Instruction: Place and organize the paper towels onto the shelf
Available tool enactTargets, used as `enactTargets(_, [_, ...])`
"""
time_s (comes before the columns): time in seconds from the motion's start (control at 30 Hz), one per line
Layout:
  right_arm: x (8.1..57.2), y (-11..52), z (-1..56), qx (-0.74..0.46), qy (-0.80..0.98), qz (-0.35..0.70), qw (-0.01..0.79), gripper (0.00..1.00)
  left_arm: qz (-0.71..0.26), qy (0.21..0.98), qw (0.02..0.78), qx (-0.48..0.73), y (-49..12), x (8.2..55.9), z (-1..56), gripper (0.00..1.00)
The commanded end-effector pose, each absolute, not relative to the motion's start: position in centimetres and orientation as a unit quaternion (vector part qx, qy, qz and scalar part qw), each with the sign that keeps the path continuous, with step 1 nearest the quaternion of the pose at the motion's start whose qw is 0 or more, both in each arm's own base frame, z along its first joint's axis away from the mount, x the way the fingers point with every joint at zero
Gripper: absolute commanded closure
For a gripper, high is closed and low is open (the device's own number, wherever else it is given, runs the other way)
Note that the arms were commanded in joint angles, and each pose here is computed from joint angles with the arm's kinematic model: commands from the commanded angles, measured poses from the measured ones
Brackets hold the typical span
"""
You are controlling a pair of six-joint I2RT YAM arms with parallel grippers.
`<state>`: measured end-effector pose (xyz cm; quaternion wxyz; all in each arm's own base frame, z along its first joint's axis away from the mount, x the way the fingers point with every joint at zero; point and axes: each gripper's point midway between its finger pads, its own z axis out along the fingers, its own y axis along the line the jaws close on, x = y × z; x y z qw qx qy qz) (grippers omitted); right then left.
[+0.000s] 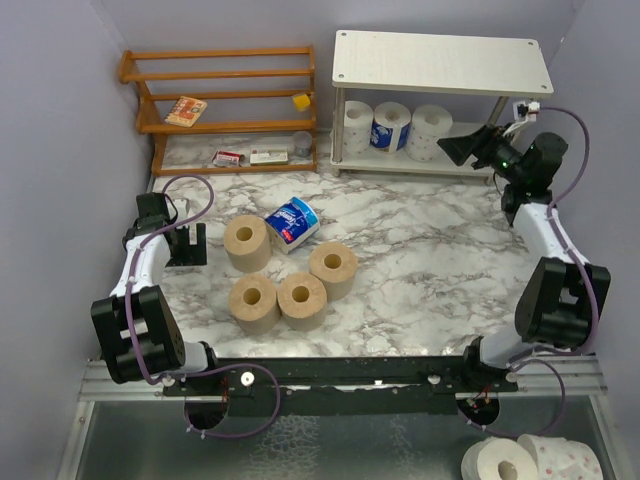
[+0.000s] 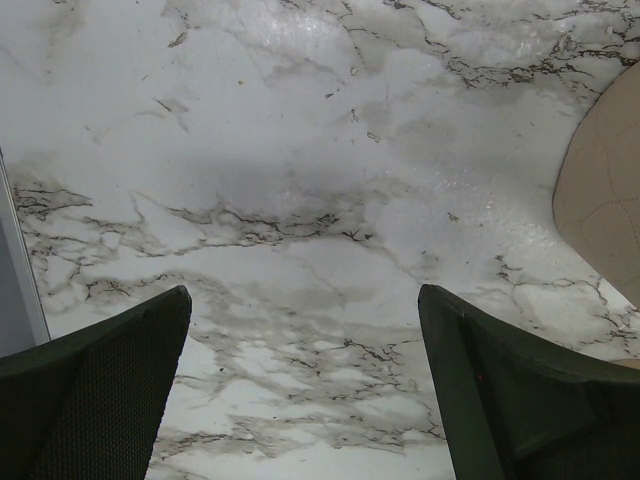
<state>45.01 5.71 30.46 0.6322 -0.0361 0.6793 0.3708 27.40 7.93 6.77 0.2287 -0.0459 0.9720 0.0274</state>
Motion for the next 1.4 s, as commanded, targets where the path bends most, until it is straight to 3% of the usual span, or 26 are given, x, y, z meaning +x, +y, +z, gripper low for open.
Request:
enactTargets(0.0, [42.6, 7.6, 24.2, -0.077, 0.747, 0.479, 0.453, 0.09, 0.038, 0.967, 0.245, -0.054, 8.5, 28.0, 7.9, 0.01])
enactTargets(0.1, [41.6, 10.2, 22.5, -0.119, 0.757, 0.502, 0.402, 0.18, 0.037, 0.967, 0.247, -0.054, 8.5, 28.0, 8.0, 0.01])
enactTargets(0.23, [41.0, 16.3, 20.1, -0.255, 0.800, 0.337, 0.427, 0.16, 0.027, 0.967, 0.250, -0.048, 8.1, 27.9, 8.0, 0.01])
enactTargets(0.3, [39.7, 20.3, 19.8, -0.317, 0.790, 0.309, 0.424, 0.14, -0.001, 0.968, 0.247, -0.034, 7.1, 27.9, 7.8, 0.01])
enactTargets(0.47, [40.4, 26.1, 21.8, -0.362, 0.760, 0.368, 0.395, 0.12, 0.013, 0.974, 0.224, -0.043, 7.7, 27.6, 7.2, 0.01])
enactTargets(0.57, [41.7, 28.0, 21.5, -0.362, 0.753, 0.412, 0.363, 0.00, 0.013, 0.971, 0.233, -0.041, 7.6, 27.6, 7.6, 0.01])
enactTargets(0.83, [44.1, 32.4, 17.1, -0.354, 0.754, 0.462, 0.304, 0.00, 0.010, 0.970, 0.239, -0.039, 7.4, 27.7, 7.7, 0.01])
enactTargets(1.1, [40.2, 38.2, 12.8, -0.412, 0.753, 0.437, 0.268, 0.00, 0.003, 0.973, 0.227, -0.037, 7.3, 27.7, 7.1, 0.01])
enactTargets(1.37, [39.4, 39.2, 10.4, -0.414, 0.758, 0.446, 0.234, 0.03, 0.003, 0.973, 0.227, -0.035, 7.3, 27.7, 7.0, 0.01])
